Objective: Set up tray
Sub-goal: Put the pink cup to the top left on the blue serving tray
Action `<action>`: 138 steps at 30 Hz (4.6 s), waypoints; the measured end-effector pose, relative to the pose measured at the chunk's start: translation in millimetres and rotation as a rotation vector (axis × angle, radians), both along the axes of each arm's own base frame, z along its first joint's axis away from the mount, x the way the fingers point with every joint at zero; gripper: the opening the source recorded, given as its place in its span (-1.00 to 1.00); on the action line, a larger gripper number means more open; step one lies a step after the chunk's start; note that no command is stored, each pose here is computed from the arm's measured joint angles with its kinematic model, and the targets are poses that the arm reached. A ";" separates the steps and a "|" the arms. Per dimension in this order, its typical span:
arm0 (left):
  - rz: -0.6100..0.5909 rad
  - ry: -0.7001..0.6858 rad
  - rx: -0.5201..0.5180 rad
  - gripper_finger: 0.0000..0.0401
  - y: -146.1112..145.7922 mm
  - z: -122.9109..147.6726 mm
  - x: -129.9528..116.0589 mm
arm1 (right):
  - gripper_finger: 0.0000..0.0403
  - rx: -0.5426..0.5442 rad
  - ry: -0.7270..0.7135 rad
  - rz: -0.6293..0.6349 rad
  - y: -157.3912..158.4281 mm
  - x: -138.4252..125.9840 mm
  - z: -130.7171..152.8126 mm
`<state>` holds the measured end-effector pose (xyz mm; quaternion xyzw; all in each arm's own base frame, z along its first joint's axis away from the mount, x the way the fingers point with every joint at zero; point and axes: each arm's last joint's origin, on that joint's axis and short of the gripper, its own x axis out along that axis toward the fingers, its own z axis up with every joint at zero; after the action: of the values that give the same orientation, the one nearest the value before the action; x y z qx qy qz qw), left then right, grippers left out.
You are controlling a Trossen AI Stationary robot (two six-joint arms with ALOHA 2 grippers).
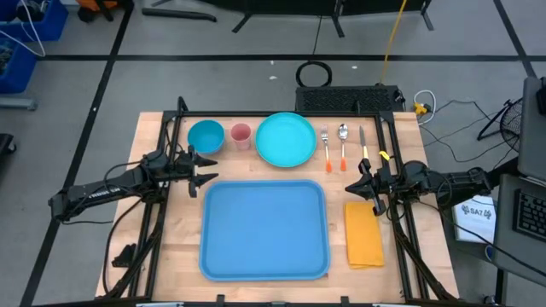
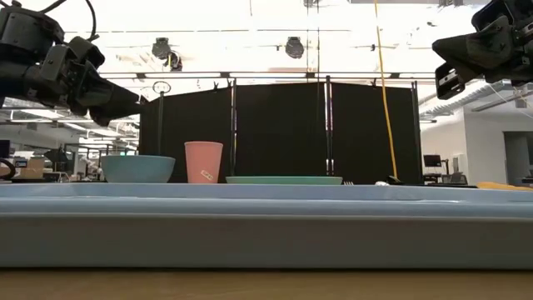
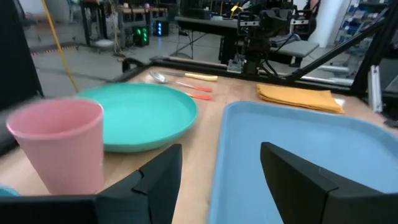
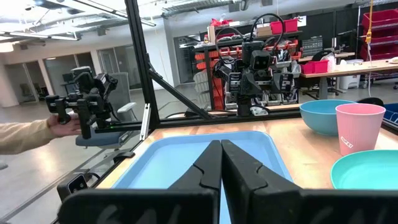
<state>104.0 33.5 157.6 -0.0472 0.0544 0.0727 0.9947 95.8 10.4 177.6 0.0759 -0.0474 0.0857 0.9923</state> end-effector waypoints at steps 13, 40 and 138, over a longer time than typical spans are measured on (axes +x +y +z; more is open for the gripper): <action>0.022 -0.041 0.119 0.11 1.0 6.1 0.3 | -1.00 0.000 0.000 0.000 0.0 0.0 -0.1; 0.051 -0.059 0.079 0.11 1.8 7.2 0.3 | -1.00 -0.069 -0.197 -0.102 -2.7 -3.3 17.6; 0.456 0.996 -0.369 -0.97 160.4 80.3 157.5 | -1.00 -0.139 -0.039 -0.951 -24.5 -7.2 14.2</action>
<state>261.5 193.8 237.9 -0.1908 0.5162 0.2881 0.7837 88.6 -14.0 191.8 -0.0221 -0.0897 -0.3733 0.9231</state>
